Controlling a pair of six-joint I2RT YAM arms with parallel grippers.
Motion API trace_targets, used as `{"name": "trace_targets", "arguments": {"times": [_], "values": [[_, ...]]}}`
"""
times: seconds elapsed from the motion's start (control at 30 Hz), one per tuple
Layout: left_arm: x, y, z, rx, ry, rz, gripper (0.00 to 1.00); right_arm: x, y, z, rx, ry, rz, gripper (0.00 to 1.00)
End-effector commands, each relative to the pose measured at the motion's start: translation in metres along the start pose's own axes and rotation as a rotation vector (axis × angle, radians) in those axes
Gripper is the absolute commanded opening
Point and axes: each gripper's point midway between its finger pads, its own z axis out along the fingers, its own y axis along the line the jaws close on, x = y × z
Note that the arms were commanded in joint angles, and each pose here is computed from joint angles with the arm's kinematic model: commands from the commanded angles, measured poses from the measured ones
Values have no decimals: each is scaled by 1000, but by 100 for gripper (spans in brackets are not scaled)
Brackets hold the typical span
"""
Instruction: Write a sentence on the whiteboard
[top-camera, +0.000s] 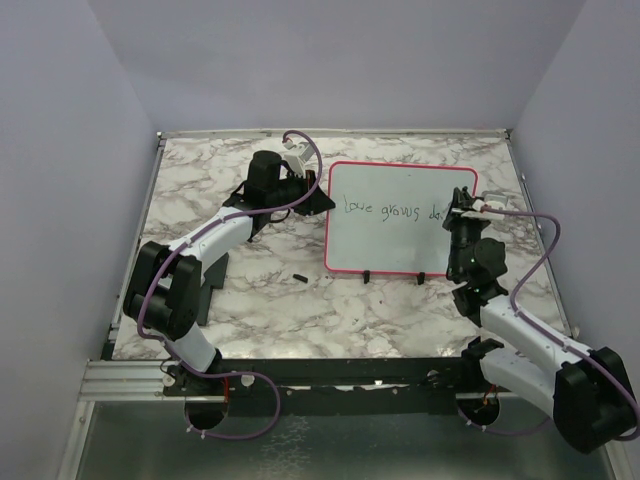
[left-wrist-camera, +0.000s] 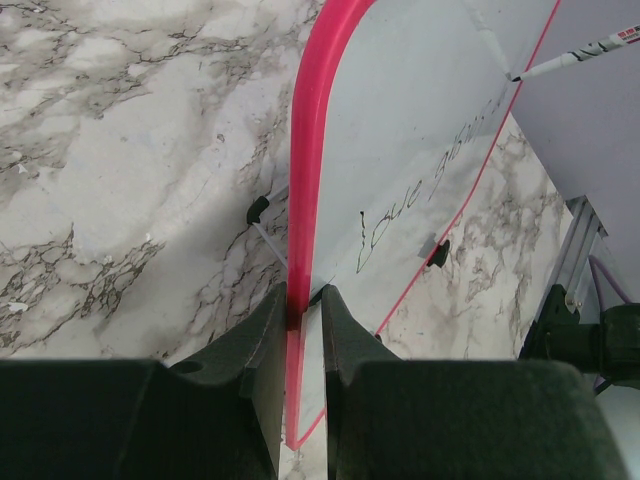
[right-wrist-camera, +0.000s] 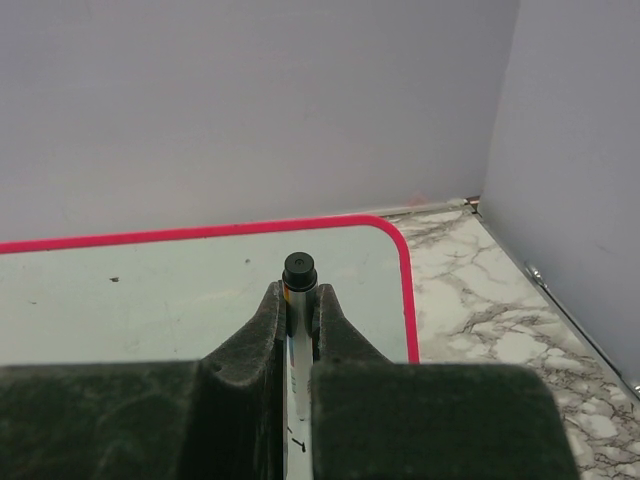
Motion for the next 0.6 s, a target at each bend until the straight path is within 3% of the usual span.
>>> {"name": "trace_targets", "arguments": {"times": [0.0,0.57], "values": [[-17,-5,-10,-17,-54,43,0,-12,1,7,5,-36,3,1],[-17,-5,-10,-17,-55,43,0,13,-4,-6,10,36,11,1]]}}
